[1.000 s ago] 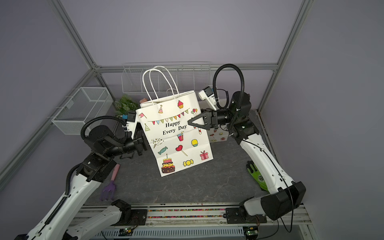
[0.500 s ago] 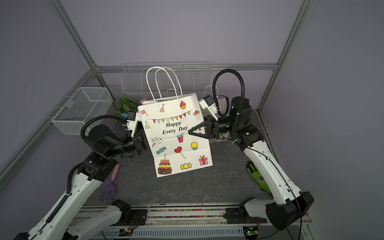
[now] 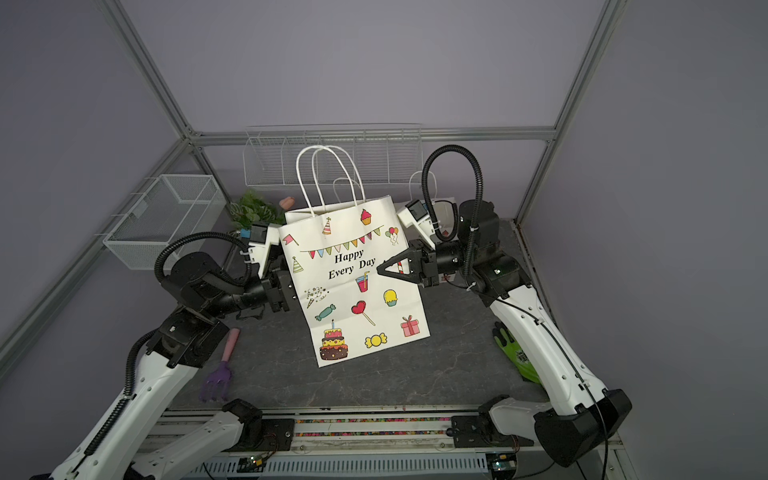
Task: Put away the paper bag
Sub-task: Press the paper bag.
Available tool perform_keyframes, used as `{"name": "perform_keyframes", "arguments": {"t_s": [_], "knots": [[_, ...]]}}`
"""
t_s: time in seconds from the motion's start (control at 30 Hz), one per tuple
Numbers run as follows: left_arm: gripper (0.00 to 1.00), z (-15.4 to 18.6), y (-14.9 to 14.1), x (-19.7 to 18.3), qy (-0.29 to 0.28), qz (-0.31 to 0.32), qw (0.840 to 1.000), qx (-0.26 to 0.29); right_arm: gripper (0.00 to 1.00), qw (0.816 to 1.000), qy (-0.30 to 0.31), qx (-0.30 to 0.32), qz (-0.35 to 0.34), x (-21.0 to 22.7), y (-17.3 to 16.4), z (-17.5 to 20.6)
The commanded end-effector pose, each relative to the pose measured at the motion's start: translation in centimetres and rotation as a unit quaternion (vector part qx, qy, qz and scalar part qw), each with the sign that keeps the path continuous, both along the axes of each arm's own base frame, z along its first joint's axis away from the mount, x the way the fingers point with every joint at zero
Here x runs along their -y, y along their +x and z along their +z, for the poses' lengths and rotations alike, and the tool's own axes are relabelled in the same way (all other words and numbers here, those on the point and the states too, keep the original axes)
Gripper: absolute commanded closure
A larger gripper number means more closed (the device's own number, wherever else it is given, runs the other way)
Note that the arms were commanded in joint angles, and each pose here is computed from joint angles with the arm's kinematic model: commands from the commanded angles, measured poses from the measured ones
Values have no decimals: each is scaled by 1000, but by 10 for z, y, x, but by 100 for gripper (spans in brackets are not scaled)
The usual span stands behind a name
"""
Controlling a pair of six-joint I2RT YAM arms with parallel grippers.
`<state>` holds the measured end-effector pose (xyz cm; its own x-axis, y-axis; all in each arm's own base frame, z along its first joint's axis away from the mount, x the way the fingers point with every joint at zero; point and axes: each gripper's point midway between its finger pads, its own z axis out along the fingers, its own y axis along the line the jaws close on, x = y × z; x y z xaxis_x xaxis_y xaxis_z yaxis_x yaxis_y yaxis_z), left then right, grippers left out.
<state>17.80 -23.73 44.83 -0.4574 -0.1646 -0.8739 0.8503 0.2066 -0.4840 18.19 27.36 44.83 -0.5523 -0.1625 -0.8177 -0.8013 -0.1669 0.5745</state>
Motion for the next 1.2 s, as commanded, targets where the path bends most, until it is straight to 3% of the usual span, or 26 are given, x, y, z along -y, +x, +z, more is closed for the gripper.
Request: {"name": "perform_keyframes", "arguments": {"t_s": [0.0,0.27,0.5,0.57,1.03,1.1,1.17], "knots": [[2,23,-11,-24,12,62,997,51,93,999,15,24,18,9,-17,12],[0,56,-37,-65,8,149,983,109,93,999,25,30,18,17,-16,23],[0,56,-33,-39,-46,65,994,76,93,999,25,30,0,14,-8,30],[0,47,-17,-28,-51,56,996,52,93,999,24,28,-3,13,-6,30],[0,20,3,12,-38,2,999,6,93,999,-3,7,-38,-2,18,7],[6,12,3,17,-34,-11,999,-4,93,999,-3,10,-49,-2,21,8],[17,3,3,22,-29,-20,999,-13,93,998,-3,12,-56,-2,23,10]]}}
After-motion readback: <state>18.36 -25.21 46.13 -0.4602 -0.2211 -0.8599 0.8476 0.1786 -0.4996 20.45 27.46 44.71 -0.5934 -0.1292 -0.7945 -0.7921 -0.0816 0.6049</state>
